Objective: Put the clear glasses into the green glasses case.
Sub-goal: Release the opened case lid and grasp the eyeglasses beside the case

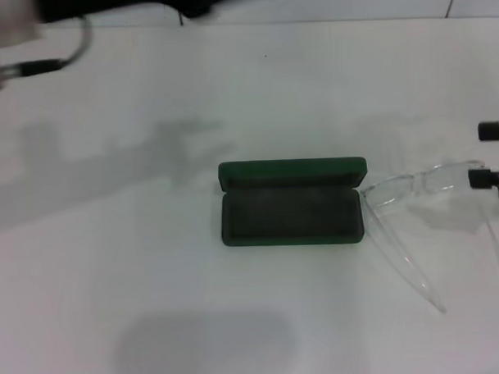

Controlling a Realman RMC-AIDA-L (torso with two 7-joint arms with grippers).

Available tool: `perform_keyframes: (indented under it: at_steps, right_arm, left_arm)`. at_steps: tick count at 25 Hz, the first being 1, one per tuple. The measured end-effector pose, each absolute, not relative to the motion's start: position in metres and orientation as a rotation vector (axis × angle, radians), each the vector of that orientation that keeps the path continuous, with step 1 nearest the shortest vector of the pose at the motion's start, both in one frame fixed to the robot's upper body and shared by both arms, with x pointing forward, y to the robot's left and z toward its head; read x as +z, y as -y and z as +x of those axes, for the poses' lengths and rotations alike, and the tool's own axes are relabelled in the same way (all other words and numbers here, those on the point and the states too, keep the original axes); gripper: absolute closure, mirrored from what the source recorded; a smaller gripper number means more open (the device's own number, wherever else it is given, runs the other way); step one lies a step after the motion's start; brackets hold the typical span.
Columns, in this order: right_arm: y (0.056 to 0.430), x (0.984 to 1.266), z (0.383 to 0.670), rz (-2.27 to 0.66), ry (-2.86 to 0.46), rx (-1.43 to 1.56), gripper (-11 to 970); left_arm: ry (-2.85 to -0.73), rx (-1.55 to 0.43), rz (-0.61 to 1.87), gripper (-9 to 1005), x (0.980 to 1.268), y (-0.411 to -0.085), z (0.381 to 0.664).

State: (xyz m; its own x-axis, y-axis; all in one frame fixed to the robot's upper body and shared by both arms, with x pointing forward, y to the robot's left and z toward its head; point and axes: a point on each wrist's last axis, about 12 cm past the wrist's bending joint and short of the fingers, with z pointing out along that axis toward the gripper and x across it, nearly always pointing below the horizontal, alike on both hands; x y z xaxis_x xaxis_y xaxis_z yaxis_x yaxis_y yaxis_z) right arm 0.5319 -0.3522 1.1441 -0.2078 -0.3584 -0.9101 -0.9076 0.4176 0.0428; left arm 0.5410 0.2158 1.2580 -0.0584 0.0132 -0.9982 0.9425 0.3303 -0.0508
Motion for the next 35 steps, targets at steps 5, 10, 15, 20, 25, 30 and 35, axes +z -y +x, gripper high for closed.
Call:
perform_keyframes:
  at_steps: [5,10,15,20,25,30,35]
  right_arm:
    - [0.348,1.187,0.541,-1.303,-1.861,0.767,205]
    - [0.342,1.228,0.545,-1.471,-1.851,0.714,205]
    - [0.33,1.274,0.569,-1.587,-1.882,0.645,205]
    - [0.31,1.288,0.595,-1.683,-1.952,0.522,206]
    - [0.27,1.25,0.609,-1.893,-2.014,0.434,207]
    - [0.219,1.208,0.616,-2.114,-1.983,0.301,208]
    - [0.191,1.179,0.612,-2.259,-1.896,0.162,208]
  left_arm:
    - [-1.363,-1.075,0.745,572,1.229,-0.264,0.521]
    - [-1.374,-1.196,0.622,577,1.184,-0.283,0.51]
    - [-1.357,-1.196,0.568,582,1.148,-0.291,0.503]
    - [-1.361,-1.153,0.551,587,1.121,-0.29,0.496]
    - [-1.358,-1.14,0.521,592,1.102,-0.285,0.493]
    - [-1.376,-1.133,0.488,598,1.091,-0.286,0.485]
    - [-1.387,-1.148,0.476,603,1.087,-0.285,0.482]
